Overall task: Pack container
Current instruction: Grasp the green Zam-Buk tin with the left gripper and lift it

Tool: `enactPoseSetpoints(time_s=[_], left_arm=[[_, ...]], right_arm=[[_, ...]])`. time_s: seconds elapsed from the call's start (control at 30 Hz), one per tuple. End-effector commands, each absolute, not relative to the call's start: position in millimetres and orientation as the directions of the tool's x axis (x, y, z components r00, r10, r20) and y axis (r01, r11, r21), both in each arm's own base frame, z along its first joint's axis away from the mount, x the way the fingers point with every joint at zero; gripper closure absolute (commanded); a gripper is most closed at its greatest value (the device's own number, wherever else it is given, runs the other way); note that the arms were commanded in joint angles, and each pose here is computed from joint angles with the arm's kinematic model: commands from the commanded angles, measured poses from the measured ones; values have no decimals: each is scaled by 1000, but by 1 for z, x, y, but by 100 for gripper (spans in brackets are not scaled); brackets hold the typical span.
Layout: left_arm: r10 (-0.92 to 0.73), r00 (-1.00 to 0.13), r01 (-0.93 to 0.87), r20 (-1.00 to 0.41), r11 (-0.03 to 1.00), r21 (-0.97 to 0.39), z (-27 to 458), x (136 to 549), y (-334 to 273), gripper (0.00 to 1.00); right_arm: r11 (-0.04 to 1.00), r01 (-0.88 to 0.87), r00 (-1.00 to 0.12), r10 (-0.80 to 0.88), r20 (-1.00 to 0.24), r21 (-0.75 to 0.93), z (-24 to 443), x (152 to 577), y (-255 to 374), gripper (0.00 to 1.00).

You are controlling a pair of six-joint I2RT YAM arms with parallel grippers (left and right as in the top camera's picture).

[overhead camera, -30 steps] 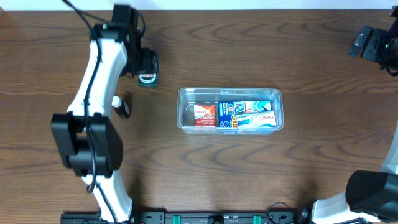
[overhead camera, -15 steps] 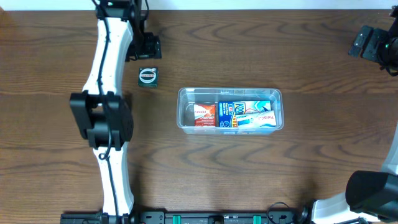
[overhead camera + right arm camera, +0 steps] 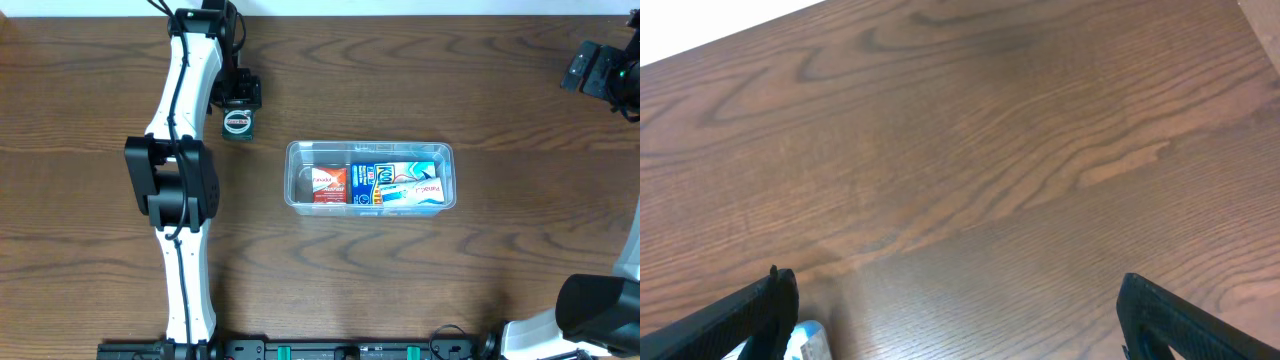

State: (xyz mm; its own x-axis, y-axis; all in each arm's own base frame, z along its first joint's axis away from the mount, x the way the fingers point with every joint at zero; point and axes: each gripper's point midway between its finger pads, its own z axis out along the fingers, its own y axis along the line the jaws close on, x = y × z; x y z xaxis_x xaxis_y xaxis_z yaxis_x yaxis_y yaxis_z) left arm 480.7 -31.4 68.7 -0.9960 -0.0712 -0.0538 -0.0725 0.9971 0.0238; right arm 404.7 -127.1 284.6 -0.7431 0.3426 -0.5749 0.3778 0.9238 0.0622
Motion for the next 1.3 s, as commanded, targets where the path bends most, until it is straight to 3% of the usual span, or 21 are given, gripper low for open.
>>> enactPoseSetpoints(time_s=[0.0, 0.63, 0.73, 0.97, 1.13, 1.27], left_arm=[[-72, -997, -72, -4, 997, 8, 48, 478, -34, 10], [-105, -992, -104, 71, 994, 12, 7, 474, -36, 11], [-104, -992, -103, 68, 995, 12, 6, 475, -36, 22], [-104, -993, -104, 59, 995, 10, 6, 477, -36, 22], [-104, -993, -103, 63, 995, 11, 6, 476, -36, 34], [-104, -992, -103, 71, 995, 12, 6, 474, -36, 36]], right_arm=[[918, 391, -728, 352, -588, 66, 291, 403, -128, 1], [918, 391, -728, 352, -588, 66, 291, 403, -128, 1], [918, 391, -728, 352, -588, 66, 291, 403, -128, 1], [918, 391, -728, 352, -588, 66, 291, 403, -128, 1], [918, 391, -728, 352, -588, 66, 291, 403, -128, 1], [918, 391, -728, 352, -588, 66, 291, 403, -128, 1]])
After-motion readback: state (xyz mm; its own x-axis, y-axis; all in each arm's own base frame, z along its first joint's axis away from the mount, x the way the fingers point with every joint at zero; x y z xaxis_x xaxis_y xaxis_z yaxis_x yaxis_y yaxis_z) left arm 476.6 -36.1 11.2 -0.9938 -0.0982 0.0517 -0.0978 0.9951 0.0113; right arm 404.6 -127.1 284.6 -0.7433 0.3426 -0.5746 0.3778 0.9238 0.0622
